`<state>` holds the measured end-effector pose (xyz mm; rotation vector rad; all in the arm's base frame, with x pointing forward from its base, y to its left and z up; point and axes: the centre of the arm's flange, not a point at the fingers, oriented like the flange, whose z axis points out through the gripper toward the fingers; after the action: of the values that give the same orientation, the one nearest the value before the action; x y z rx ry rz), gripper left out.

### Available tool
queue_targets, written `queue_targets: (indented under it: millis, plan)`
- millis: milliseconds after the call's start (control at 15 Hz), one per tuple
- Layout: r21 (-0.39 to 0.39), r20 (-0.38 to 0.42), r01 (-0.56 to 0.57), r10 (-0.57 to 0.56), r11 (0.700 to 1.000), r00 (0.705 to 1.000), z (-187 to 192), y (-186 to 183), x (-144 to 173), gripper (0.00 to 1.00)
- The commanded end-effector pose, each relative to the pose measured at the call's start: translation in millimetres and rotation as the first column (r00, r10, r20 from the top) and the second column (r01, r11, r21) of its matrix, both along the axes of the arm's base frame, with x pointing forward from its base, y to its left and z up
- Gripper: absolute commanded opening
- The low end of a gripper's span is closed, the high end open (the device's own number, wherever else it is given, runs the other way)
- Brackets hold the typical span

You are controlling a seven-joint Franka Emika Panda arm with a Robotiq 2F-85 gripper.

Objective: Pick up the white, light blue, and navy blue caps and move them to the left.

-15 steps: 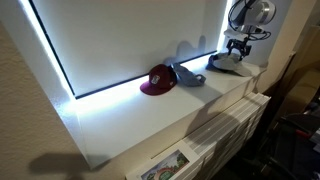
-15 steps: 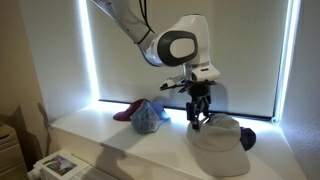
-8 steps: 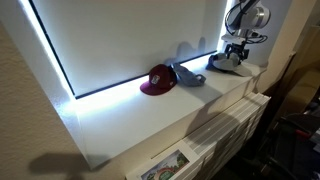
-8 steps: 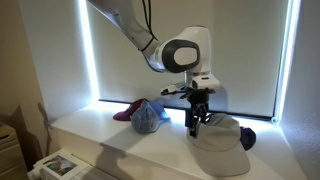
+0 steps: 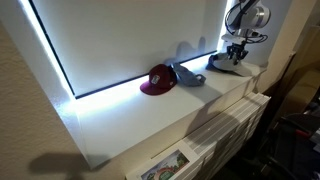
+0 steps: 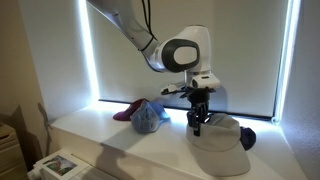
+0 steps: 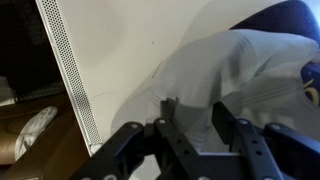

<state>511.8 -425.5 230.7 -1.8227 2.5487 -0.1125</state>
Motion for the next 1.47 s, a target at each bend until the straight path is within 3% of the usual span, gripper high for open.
queue_targets:
  millis: [0, 200, 467, 733, 1067, 1200, 1400]
  plan:
    - [-0.032, -0.006, 0.031, -0.031, 0.999, 1.000, -1.8, 0.7, -1.2, 0.19]
    - [-0.133, 0.025, 0.066, -0.063, 0.989, 0.998, 23.1, 5.4, 5.1, 0.00]
    - [-0.375, 0.085, 0.075, -0.046, 0.924, 0.995, 78.8, 44.5, 44.8, 0.01]
    - [-0.588, 0.102, 0.041, 0.024, 0.808, 0.994, 123.5, 114.1, 97.2, 0.01]
    - [-0.789, 0.133, 0.005, 0.163, 0.614, 0.978, 171.9, 193.9, 135.5, 0.01]
    - [-0.822, 0.153, -0.031, 0.273, 0.568, 0.950, 202.0, 226.8, 137.2, 0.01]
    - [-0.848, 0.128, -0.144, 0.461, 0.510, 0.878, 238.7, 280.4, 139.4, 0.01]
